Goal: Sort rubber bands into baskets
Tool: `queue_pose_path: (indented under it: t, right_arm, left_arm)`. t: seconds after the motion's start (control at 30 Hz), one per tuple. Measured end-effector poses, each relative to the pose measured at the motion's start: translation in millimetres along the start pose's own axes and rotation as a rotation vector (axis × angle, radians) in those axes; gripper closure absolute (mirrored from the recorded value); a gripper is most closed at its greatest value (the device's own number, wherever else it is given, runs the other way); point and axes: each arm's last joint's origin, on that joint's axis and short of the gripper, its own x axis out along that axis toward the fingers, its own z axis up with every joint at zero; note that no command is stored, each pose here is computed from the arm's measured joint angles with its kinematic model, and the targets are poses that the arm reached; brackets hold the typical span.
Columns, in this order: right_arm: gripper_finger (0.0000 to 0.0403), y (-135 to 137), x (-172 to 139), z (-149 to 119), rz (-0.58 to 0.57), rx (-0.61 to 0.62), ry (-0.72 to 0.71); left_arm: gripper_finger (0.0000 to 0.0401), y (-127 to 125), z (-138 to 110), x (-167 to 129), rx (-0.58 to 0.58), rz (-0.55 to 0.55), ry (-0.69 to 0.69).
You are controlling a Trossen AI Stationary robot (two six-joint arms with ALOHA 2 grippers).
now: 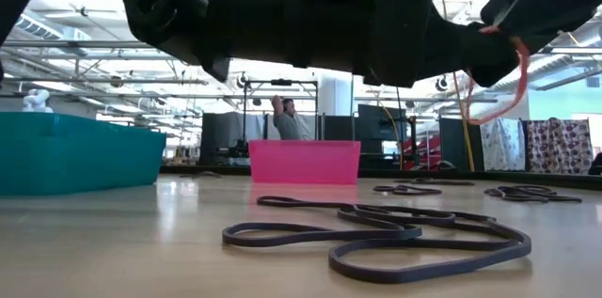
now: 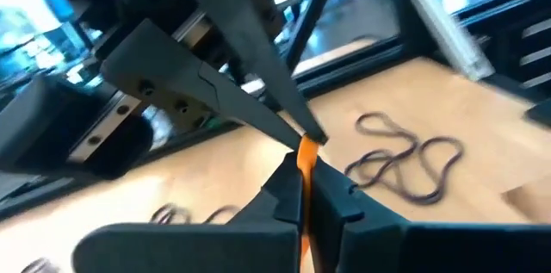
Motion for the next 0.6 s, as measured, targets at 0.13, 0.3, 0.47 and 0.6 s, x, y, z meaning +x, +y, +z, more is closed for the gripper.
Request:
queue_pose_path:
  t: [0.13, 0.3, 0.47, 0.6]
  right_arm:
    - [0.0354, -5, -1, 3, -0.014, -0.018, -0.016]
    - [0.03, -13, -1, 3, -0.049, -0.082, 0.006]
    - [0.0265, -15, -2, 3, -0.055, -0.139, 0.008]
    - [0.0253, -15, -2, 3, -0.054, -0.181, 0.009]
  left_arm:
    - [0.0397, 1, 12, -5, 0.008, 0.073, 0.08]
    - [0.0398, 1, 41, -25, 0.046, 0.175, 0.29]
    - [0.0398, 7, 79, -71, -0.057, 0.24, 0.533]
    - [0.0398, 11, 100, -118, -0.338, 0.206, 0.723]
